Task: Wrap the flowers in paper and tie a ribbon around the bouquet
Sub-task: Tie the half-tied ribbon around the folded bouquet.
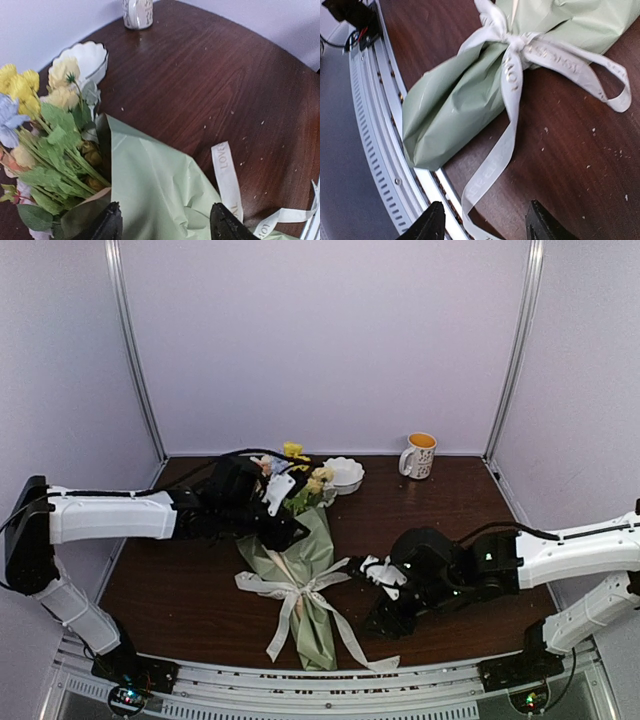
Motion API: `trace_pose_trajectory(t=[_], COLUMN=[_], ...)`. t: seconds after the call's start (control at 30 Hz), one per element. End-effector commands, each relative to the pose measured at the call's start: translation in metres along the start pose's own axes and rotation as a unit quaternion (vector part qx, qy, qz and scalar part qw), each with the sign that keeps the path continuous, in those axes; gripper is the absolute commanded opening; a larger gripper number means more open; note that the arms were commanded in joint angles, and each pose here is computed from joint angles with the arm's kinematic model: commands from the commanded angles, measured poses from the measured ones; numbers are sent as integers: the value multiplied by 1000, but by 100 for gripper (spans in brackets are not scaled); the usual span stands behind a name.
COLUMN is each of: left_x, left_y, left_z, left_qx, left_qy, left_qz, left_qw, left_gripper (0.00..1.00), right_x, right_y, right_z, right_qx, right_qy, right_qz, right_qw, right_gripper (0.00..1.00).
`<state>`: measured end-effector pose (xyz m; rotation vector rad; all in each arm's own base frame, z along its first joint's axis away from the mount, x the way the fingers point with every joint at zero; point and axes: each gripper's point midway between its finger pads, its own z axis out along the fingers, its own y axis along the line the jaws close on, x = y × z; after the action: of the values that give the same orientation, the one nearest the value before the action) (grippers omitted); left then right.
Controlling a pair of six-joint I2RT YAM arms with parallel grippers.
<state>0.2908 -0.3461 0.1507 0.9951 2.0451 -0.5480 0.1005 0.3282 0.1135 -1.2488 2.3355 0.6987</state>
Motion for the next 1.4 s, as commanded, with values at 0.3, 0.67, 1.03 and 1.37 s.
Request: trace_pose_trajectory(t=[0.3,0.67,1.03,1.37], left_x=[61,162,177,176], left_y=[-58,-81,-104,-106], left_z=[-90,-40,-19,-20], left_qx=[18,41,110,117], left_qy=[62,148,125,120], left_qz=[6,-16,-4,-8], left_qw=[998,988,986,986], left_gripper=[35,60,70,14], right_x=[-65,-61,-56,-56], right_y=[-5,-6,-12,-6], right_z=[6,19,22,31], right_qx=[-17,-28,-21,-42], right_qy=[-86,-78,-84,-73], right_qz=[45,73,87,86], right_qw=[995,994,992,993], right_gripper=[57,57,57,57])
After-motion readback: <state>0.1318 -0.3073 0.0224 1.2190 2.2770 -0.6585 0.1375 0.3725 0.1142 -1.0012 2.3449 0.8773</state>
